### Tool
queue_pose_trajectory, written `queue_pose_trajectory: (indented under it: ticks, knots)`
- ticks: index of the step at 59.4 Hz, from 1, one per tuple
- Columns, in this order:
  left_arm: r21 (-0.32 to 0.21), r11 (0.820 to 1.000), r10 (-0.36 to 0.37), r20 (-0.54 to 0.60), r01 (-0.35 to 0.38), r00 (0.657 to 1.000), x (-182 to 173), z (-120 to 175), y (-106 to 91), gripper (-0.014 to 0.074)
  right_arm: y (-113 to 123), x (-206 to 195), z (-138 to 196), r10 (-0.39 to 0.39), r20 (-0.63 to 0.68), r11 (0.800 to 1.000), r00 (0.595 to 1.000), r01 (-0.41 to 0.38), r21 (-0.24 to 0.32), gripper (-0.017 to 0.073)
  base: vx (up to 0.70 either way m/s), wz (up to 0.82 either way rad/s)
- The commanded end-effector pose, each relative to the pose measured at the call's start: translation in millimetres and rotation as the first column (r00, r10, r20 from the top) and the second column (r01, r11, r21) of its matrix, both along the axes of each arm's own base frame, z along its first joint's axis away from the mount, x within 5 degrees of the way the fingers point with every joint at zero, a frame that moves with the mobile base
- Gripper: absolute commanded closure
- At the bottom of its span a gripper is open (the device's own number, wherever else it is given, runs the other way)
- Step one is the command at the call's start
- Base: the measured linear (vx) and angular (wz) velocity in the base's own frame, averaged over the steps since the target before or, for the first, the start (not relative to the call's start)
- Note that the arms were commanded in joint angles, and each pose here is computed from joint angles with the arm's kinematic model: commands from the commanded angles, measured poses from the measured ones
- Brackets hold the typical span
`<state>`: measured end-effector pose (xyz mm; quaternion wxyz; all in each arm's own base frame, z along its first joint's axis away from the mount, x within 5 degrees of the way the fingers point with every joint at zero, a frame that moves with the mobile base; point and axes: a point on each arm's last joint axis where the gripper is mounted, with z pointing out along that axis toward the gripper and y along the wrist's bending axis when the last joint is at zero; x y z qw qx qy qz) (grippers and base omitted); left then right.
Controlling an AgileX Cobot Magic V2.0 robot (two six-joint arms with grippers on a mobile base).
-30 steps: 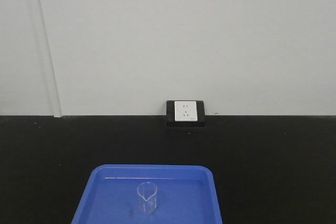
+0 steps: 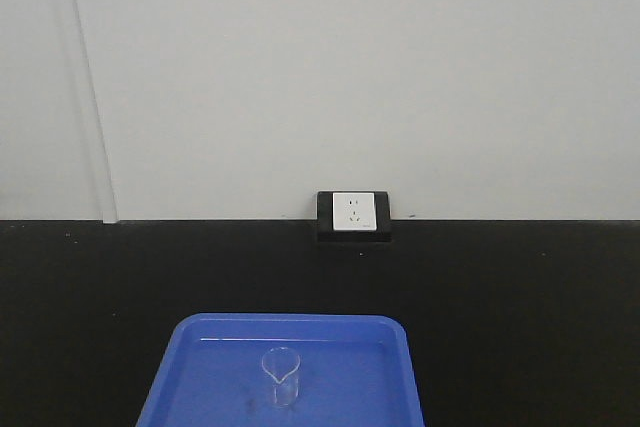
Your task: Move beaker to silver tray on left bench
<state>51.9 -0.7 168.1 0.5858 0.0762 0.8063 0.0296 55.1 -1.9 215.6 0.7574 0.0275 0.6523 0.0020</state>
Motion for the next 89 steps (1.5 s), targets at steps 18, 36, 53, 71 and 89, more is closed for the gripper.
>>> queue_pose_trajectory:
  ticks: [18, 36, 53, 71, 89]
  knots:
    - [-0.008, 1.0, -0.015, 0.07, 0.016, 0.997, 2, 1, -1.4, 0.0592, -1, 64, 112, 0.006, 0.05, 0.995, 0.999, 0.0, -0.102, 0.0571, 0.0, 0.0]
    - [-0.008, 1.0, -0.015, 0.07, 0.016, 0.997, 2, 1, -1.4, 0.0592, -4, 143, 78, 0.024, -0.188, 0.998, 0.982, -0.034, -0.051, 0.0567, 0.0, 0.0]
    - [-0.008, 1.0, -0.015, 0.07, 0.016, 0.997, 2, 1, -1.4, 0.0592, -5, 161, 56, 0.035, -0.279, 0.999, 0.96, -0.035, 0.004, 0.0457, 0.0, 0.0]
    - [-0.008, 1.0, -0.015, 0.07, 0.016, 0.997, 2, 1, -1.4, 0.0592, -5, 167, 54, 0.042, -0.251, 0.999, 0.967, -0.042, 0.006, 0.0019, 0.0, 0.0]
    - [-0.008, 1.0, -0.015, 0.07, 0.016, 0.997, 2, 1, -1.4, 0.0592, 6, 172, 51, 0.129, -0.23, 0.99, 0.965, -0.114, 0.081, -0.0159, 0.0, 0.0]
